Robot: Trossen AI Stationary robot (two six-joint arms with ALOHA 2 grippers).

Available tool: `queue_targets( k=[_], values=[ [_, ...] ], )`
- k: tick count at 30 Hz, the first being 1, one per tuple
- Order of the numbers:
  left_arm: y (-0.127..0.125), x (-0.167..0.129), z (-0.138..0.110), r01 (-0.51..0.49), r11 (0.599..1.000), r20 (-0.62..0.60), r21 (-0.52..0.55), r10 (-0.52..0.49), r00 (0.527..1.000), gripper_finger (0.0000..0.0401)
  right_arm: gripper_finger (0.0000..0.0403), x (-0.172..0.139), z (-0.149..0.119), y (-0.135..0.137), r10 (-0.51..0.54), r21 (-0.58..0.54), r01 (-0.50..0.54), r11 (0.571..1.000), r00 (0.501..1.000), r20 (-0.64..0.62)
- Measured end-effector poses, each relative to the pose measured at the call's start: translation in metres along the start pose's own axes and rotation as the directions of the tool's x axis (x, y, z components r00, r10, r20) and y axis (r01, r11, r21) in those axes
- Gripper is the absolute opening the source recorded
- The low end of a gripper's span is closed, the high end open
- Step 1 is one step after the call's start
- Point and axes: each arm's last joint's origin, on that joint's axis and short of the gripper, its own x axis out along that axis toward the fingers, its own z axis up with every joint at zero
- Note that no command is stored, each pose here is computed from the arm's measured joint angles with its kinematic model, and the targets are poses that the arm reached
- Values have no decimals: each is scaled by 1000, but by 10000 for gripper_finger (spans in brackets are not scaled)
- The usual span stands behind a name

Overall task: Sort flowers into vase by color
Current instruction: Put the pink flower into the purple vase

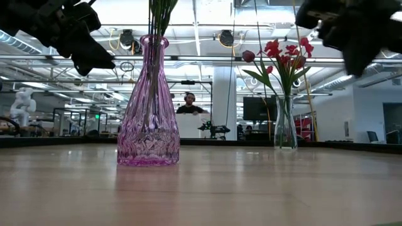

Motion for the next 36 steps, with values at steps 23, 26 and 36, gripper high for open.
queue_targets(
  k=[23, 26, 36],
  values=[
    [1, 0, -4, -5, 1000, -43, -4, 5, 999, 134, 22, 58, -113, -35, -312, -248, 235, 940, 885, -345],
    [1, 0, -5, -6, 1000, -48, -4, 6, 999, 134, 7, 67, -120, -41, -349, -258, 273, 927, 880, -321],
    [1, 0, -4, -5, 1000, -47, -5, 5, 999, 134, 1, 97, -114, -55, -513, -312, 452, 836, 845, -152]
  ],
)
